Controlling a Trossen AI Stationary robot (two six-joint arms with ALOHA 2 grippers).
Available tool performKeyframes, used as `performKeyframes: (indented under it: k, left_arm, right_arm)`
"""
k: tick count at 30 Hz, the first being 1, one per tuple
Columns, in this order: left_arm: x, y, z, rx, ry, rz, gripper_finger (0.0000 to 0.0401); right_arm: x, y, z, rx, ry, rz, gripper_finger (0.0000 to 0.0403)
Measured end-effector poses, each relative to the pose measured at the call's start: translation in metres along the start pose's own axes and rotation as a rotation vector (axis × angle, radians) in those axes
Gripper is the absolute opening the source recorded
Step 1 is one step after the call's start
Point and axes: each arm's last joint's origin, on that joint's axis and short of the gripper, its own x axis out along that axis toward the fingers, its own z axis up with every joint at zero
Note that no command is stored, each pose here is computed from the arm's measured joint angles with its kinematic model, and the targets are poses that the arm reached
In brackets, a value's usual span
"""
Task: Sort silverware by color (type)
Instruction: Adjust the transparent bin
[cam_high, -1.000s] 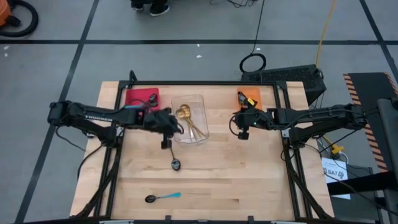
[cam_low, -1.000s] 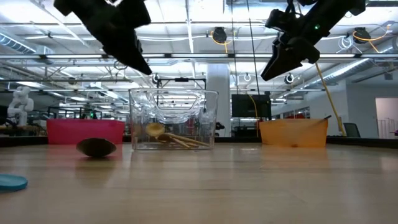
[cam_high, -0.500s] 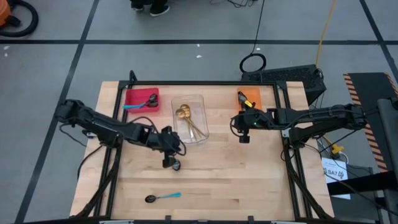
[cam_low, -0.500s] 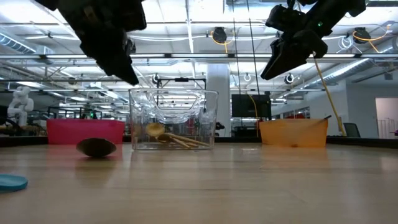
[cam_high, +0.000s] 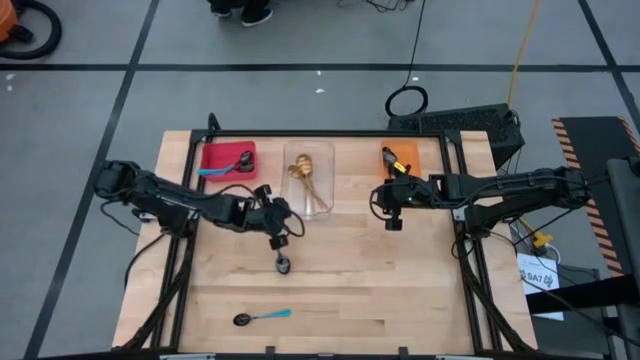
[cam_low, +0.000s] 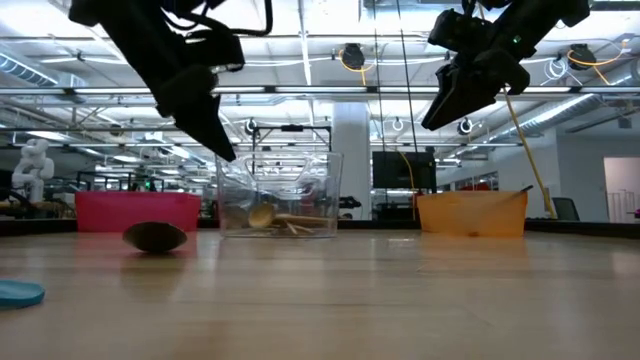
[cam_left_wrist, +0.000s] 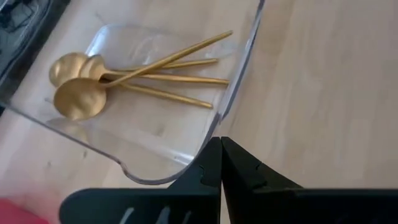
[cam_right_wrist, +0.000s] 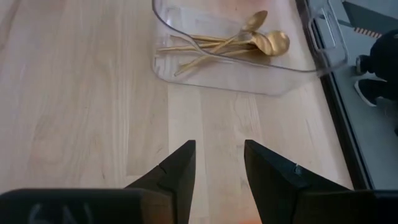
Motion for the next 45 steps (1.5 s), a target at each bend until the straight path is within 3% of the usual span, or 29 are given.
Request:
performKeyframes:
  k: [7,17,26,30,34,45]
  left_arm:
    - [0.016,0.021,0.005,0.012,0.016,0.057,0.0003]
    - [0.029,0.029,0.015,0.028,-0.028,-0.03,0.0003]
    - [0.026,0.023,0.017,0.052,-0.061,-0.047,0.0003]
    - [0.022,0.018,0.016,0.087,-0.069,-0.065,0.0003]
    - [0.011,0.016,0.017,0.117,-0.088,-0.077,0.0003]
    - [-0.027,0.023,0.013,0.138,-0.116,0.001,0.0003]
  right_arm:
    - [0.0,0.0,0.0,-0.001,0.001,-0.001,0.013]
    - [0.002,-0.003,0.003,0.015,-0.026,-0.028,0.013]
    - [0.033,0.0,0.015,0.016,-0.146,0.223,0.013]
    - [0.055,0.004,0.022,0.019,-0.211,0.232,0.0126]
    - [0.077,0.008,0.027,0.059,-0.263,0.225,0.0106]
    - [0.12,0.02,0.019,0.157,-0.253,0.233,0.0004]
